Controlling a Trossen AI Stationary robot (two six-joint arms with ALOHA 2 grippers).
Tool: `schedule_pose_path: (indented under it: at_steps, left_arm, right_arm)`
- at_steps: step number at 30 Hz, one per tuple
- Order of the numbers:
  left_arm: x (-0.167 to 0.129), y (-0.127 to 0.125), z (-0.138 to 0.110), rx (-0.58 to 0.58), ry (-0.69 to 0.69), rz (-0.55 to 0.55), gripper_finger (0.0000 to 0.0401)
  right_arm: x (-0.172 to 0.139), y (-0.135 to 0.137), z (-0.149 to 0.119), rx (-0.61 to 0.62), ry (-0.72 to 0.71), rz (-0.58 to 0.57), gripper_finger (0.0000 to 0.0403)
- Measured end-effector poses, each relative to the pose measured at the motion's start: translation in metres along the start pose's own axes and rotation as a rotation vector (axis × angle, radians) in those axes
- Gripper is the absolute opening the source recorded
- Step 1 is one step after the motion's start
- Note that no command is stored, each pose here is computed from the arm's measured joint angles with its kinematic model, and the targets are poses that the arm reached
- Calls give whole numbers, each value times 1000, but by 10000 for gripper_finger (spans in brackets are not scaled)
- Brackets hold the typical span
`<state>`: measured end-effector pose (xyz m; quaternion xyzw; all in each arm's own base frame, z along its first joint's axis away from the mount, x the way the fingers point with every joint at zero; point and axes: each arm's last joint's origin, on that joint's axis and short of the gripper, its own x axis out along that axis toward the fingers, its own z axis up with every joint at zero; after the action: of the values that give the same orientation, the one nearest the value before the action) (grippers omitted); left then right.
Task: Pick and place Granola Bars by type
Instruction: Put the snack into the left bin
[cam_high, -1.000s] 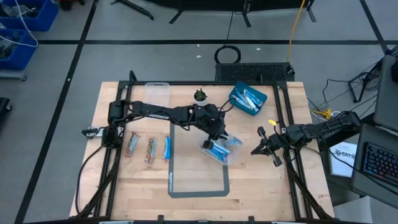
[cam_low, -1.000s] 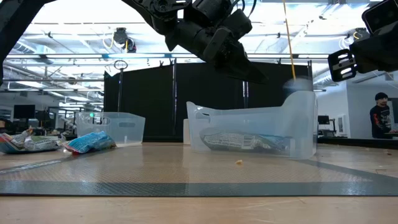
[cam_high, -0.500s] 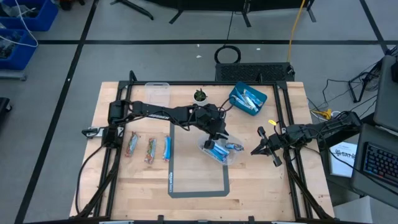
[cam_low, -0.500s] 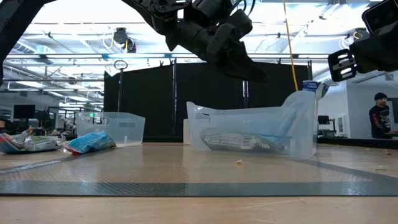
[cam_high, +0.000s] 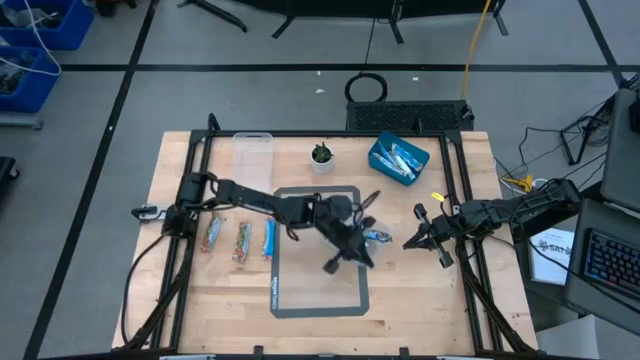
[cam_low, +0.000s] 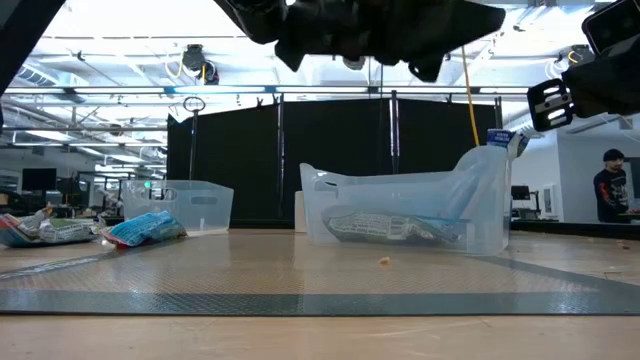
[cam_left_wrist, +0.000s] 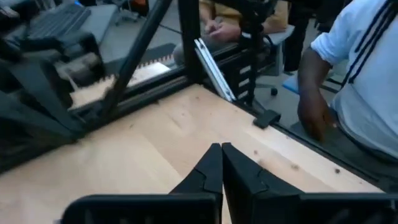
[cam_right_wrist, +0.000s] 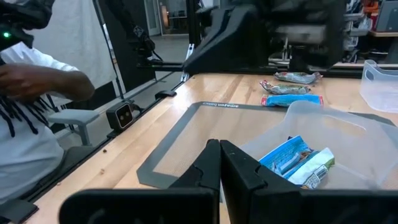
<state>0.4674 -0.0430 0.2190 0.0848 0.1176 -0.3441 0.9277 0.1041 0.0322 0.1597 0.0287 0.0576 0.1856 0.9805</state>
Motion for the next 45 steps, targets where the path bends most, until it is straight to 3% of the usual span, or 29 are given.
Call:
schedule_pose_path:
  at_steps: [3,8,14,18,20,24,31,34,39,45]
  left_arm:
    - [8,-3,-3,9,-2,43,4]
    - [8,-5,-11,-70,71,61,3]
    - [-31,-24,31,-21,166,142,2]
    - [-66,-46,39,26,112,174,2]
    - [-89,-55,40,32,38,263,1]
    - [-130,-80,5,-38,10,425,1]
    - [-180,-121,-42,-66,-154,534,1]
    - [-195,-135,-55,-69,-221,598,1]
    - [-204,-146,-70,-124,-231,609,1]
    - [-203,-148,-76,-114,-176,597,1]
  right_arm:
    - [0,0,0,0,3,0,0]
    - [0,0,0,0,6,0,0]
    - [0,0,0,2,5,0,0]
    - [0,0,8,18,-73,5,0]
    - [0,1,10,16,-95,7,0]
    - [0,1,11,14,-107,8,0]
    - [0,1,10,15,-100,8,0]
    - [-1,0,16,11,-159,-14,0]
    - [-4,2,30,139,-309,21,0]
    - [-5,2,32,145,-330,25,0]
